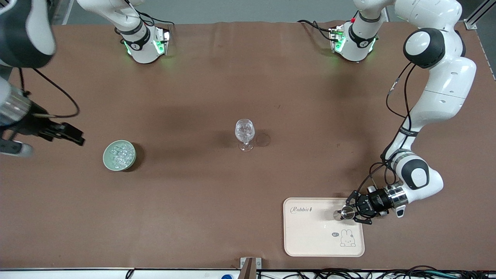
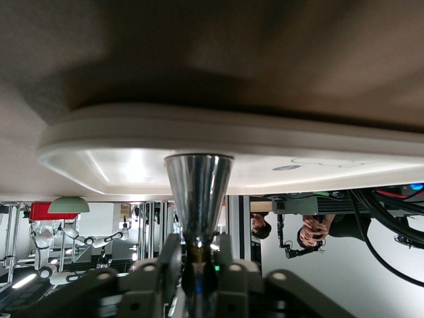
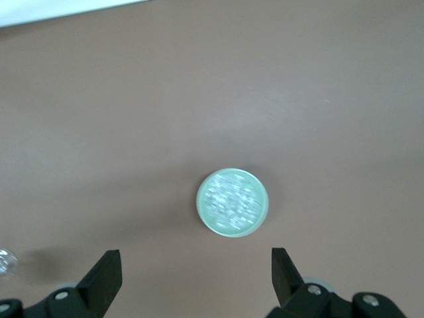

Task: Pour wine and add ice with both arms
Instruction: 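Set the jigger on the tray with the left gripper while the right gripper withdraws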

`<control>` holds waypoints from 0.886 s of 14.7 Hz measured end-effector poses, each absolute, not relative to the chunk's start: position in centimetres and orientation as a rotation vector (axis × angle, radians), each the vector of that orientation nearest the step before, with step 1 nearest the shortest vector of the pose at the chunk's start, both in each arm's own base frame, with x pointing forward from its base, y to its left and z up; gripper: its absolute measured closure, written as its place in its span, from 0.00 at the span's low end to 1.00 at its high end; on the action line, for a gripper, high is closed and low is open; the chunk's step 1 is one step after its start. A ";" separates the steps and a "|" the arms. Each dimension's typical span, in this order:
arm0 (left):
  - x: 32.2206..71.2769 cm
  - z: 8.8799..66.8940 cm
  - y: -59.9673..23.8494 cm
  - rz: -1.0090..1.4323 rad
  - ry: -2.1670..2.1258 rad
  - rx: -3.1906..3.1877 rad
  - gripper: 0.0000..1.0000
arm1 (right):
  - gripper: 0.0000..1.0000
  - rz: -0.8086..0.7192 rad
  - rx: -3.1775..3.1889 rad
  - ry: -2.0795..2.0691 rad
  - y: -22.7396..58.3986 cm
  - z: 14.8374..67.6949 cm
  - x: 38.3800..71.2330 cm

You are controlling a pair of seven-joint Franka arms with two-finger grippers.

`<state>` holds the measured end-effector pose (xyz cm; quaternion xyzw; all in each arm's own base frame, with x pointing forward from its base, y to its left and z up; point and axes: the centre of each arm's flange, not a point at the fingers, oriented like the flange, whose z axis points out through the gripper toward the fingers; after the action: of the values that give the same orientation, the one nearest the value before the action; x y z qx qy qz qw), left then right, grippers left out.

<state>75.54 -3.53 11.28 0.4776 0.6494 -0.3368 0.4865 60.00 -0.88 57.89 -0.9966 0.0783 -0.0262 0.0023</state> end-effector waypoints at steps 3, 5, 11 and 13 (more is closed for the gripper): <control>75.6 11.4 -3.5 -0.818 1.579 1.160 0.48 | 0.00 -0.044 -3.134 0.222 -4.2 60.1 57.6; 75.7 11.5 -3.4 -0.816 1.578 1.159 0.36 | 0.00 -0.026 -3.137 0.191 -5.6 61.2 56.3; 75.8 14.8 0.3 -0.744 1.496 1.473 0.00 | 0.00 -0.002 -3.171 0.113 -6.6 63.5 54.0; 75.1 16.9 2.9 -0.761 1.445 1.623 0.00 | 0.00 -0.038 -3.180 0.087 -6.8 64.6 53.9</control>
<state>75.07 2.85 16.94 0.6437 0.5730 -0.3020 0.4075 53.91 -6.78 64.59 -0.9994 0.0274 -0.0119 -0.0201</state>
